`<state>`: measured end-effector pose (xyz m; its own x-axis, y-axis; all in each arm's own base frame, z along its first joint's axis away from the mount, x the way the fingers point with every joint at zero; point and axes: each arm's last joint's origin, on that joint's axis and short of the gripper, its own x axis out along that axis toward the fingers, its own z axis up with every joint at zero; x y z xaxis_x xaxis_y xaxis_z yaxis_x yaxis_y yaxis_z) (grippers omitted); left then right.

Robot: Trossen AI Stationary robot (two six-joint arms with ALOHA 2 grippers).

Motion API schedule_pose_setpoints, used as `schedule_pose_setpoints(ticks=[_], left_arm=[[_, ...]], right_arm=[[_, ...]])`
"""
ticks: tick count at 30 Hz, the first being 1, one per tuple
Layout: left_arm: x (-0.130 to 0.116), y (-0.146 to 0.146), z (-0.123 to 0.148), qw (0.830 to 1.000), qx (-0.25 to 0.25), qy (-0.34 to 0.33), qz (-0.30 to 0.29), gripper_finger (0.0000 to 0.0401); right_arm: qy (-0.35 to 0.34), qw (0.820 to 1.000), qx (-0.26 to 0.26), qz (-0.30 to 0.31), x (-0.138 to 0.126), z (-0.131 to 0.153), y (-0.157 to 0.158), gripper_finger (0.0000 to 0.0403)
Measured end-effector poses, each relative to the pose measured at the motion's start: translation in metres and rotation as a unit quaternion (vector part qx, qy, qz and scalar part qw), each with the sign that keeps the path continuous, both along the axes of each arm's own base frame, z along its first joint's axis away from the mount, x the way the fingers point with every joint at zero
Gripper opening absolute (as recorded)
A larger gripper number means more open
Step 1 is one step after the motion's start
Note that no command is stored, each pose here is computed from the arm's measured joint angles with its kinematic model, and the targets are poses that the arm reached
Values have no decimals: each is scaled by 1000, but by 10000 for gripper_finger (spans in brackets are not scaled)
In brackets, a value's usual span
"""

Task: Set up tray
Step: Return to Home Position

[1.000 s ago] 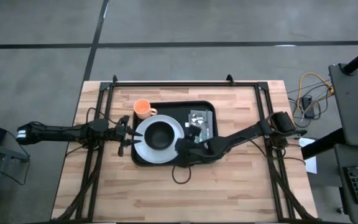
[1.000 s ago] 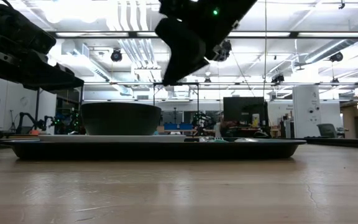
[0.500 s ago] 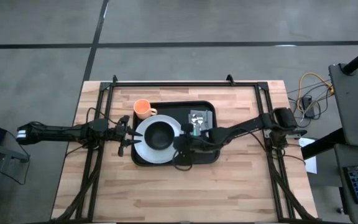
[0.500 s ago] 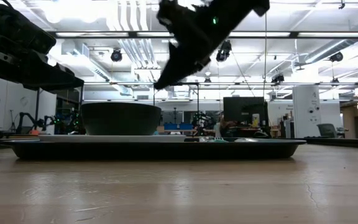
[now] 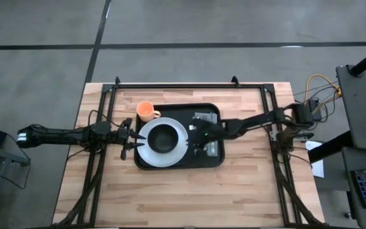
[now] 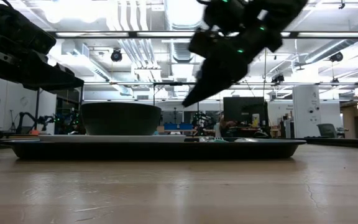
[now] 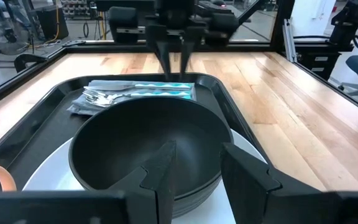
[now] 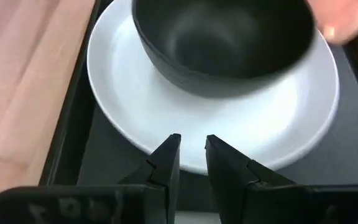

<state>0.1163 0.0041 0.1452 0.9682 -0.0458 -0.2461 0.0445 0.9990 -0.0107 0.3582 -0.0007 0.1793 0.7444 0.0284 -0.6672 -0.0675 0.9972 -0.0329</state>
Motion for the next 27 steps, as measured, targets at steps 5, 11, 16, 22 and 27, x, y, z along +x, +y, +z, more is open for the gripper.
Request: schedule_pose_setpoints(ticks=[5, 11, 16, 22, 27], left_arm=[[0, 0, 0, 1000, 0, 2, 0, 105], [0, 0, -1, 1000, 0, 4, 0, 105], [0, 0, -1, 1000, 0, 4, 0, 105], [0, 0, -1, 1000, 0, 4, 0, 105], [0, 0, -1, 1000, 0, 4, 0, 105]], right_arm=[[-43, 999, 12, -22, -38, 5, -20, 68], [-163, 987, -3, -15, -84, 11, -21, 68], [-235, 972, -21, -9, -120, 13, -18, 68], [-278, 960, -26, -9, -152, 15, -16, 68], [-297, 954, -31, -19, -178, 8, -17, 68]])
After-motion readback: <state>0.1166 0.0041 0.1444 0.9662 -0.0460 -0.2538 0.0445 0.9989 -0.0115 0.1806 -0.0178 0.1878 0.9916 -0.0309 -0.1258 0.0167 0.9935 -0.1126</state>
